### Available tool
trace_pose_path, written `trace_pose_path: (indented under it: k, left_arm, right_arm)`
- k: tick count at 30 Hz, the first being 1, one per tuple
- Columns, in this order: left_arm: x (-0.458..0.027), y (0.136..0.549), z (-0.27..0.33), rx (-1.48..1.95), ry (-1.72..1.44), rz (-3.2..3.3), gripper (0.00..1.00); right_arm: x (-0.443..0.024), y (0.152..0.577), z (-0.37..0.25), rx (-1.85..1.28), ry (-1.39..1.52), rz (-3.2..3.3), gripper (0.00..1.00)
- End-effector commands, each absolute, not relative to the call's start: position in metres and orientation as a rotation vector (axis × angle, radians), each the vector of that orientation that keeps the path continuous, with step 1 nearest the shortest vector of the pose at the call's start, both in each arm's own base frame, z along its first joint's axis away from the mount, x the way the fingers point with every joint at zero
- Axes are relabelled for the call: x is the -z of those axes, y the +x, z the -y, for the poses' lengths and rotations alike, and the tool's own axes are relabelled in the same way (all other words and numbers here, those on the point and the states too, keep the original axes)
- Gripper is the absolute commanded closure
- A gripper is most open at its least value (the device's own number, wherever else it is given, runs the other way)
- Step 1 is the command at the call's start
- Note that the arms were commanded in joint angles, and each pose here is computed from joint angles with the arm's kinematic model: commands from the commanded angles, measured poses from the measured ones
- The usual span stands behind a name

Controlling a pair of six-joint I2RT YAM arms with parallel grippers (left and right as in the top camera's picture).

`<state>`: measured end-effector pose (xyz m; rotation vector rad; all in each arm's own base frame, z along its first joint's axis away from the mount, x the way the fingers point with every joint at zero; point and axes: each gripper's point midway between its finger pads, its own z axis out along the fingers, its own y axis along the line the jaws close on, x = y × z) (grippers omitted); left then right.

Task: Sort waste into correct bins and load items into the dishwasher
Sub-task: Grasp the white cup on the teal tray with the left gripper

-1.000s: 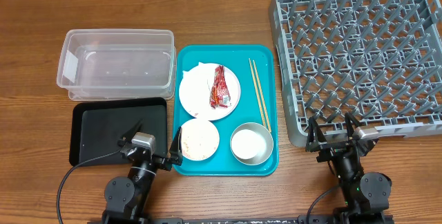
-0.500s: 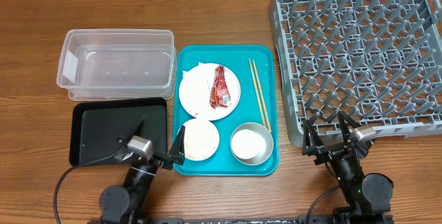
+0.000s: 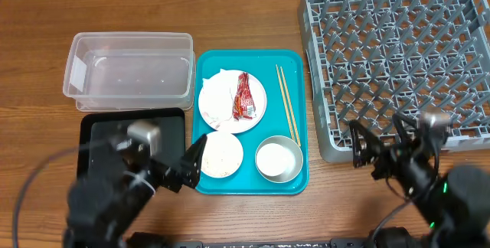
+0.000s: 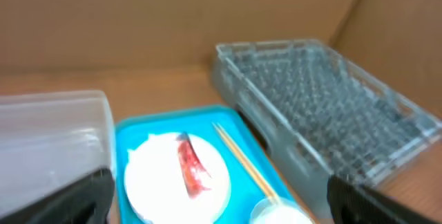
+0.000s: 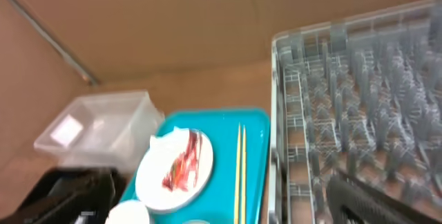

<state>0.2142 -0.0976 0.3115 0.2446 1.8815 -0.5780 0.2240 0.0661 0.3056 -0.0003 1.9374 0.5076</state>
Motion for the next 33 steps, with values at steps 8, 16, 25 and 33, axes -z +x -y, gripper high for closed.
trace_pose_path:
  k: [8,16,25,33]
  left_arm:
    - [-0.339,0.215,0.154,1.051,0.35,-2.154,0.0]
    - [-0.224,0.21,0.185,0.719,0.443,-2.672,0.1]
    - [-0.129,0.222,0.227,0.359,0.529,-2.913,0.24]
    - [-0.071,0.232,0.243,0.306,0.484,-3.043,0.66]
  right_arm:
    - [-0.307,0.24,-0.083,-0.614,0.005,-2.212,0.0]
    - [-0.302,0.246,-0.085,-0.624,0.01,-2.231,0.0]
    - [-0.299,0.243,-0.085,-0.628,0.02,-2.25,0.0]
    - [-0.296,0.241,-0.084,-0.628,0.024,-2.266,0.0]
